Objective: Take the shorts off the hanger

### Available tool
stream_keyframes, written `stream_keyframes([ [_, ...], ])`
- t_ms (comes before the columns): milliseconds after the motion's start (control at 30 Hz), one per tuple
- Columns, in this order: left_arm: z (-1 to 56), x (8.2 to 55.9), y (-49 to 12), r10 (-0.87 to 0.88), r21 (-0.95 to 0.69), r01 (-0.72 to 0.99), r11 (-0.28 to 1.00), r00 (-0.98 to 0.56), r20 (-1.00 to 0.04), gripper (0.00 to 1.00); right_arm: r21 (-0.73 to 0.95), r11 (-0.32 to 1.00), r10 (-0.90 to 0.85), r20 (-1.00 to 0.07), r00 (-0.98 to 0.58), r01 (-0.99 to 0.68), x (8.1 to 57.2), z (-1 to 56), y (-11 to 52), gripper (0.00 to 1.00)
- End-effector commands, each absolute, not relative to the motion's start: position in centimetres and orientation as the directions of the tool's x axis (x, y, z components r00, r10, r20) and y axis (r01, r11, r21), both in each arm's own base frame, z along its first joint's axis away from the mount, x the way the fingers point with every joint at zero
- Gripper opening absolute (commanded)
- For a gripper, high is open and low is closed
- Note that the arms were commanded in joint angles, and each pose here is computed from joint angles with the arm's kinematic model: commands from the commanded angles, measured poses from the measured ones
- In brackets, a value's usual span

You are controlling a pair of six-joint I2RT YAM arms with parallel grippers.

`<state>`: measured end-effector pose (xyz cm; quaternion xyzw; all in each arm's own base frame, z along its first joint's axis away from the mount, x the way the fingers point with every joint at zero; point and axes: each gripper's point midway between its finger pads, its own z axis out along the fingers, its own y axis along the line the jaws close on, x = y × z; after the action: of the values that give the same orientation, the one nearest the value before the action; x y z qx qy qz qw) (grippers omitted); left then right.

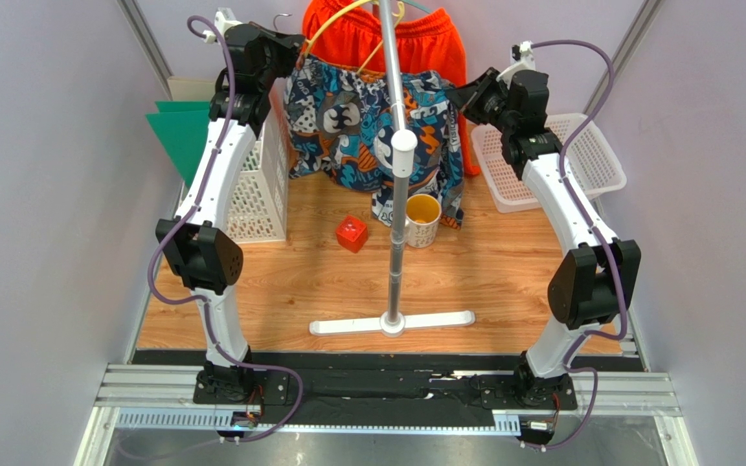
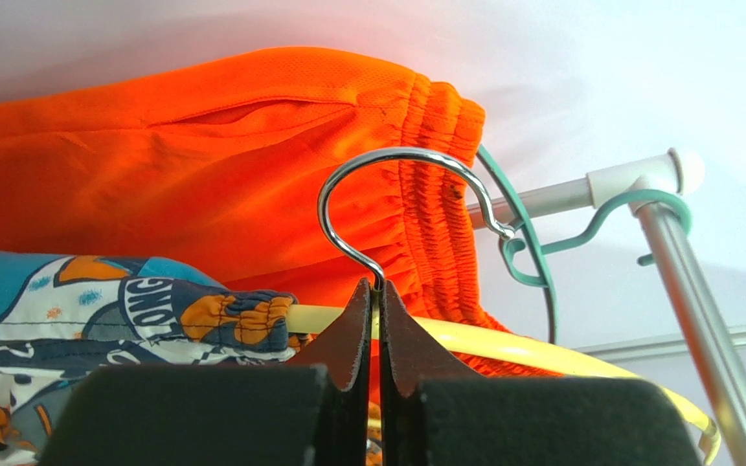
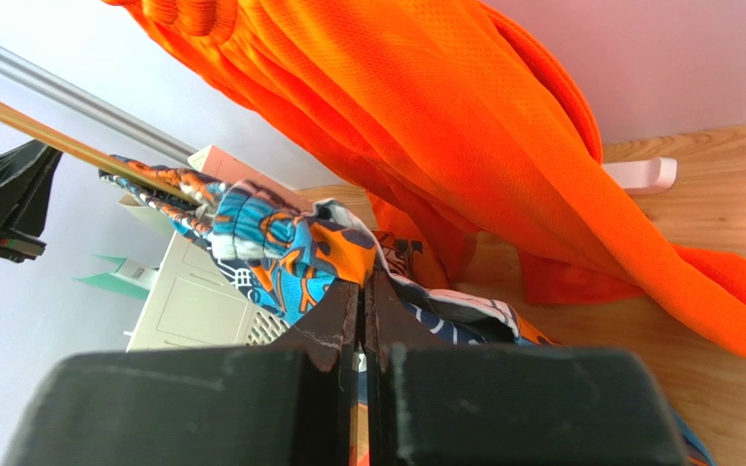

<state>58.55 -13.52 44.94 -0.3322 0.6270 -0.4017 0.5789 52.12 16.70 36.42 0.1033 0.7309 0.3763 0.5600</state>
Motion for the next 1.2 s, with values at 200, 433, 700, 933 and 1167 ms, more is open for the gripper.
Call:
stream_keyframes([
  [200,50.1,57.0,-14.0,-0.897,-0.892,0.191,0.409,-0.093,-0.431,0.0,0.665,0.607,0.559,-0.746,-0.362,-0.435,52.7,39.6,21.1,0.0],
  [433,47.2,56.5,-13.4,-0.866,-0.869,0.117,0.482,-0.09,-0.492,0.0,0.712,0.568,0.551,-0.702,-0.451,-0.414,53.8,37.4,24.0,0.0],
  [700,48.2,56.4,-13.3,-0.863,-0.859,0.173,0.482,-0.075,-0.499,0.0,0.735,0.564,0.539,-0.673,-0.506,-0.376,54.4,35.2,25.4,0.0],
  [933,48.0,55.5,-13.6,-0.929,-0.936,0.152,0.318,-0.144,-0.339,0.0,0.76,0.549,0.553,-0.642,-0.531,-0.348,55.2,33.8,26.9,0.0],
  [1167,49.2,54.8,-12.2,-0.976,-0.984,0.147,0.097,-0.177,-0.123,0.0,0.785,0.492,0.557,-0.616,-0.557,-0.376,55.4,34.3,29.8,0.0],
])
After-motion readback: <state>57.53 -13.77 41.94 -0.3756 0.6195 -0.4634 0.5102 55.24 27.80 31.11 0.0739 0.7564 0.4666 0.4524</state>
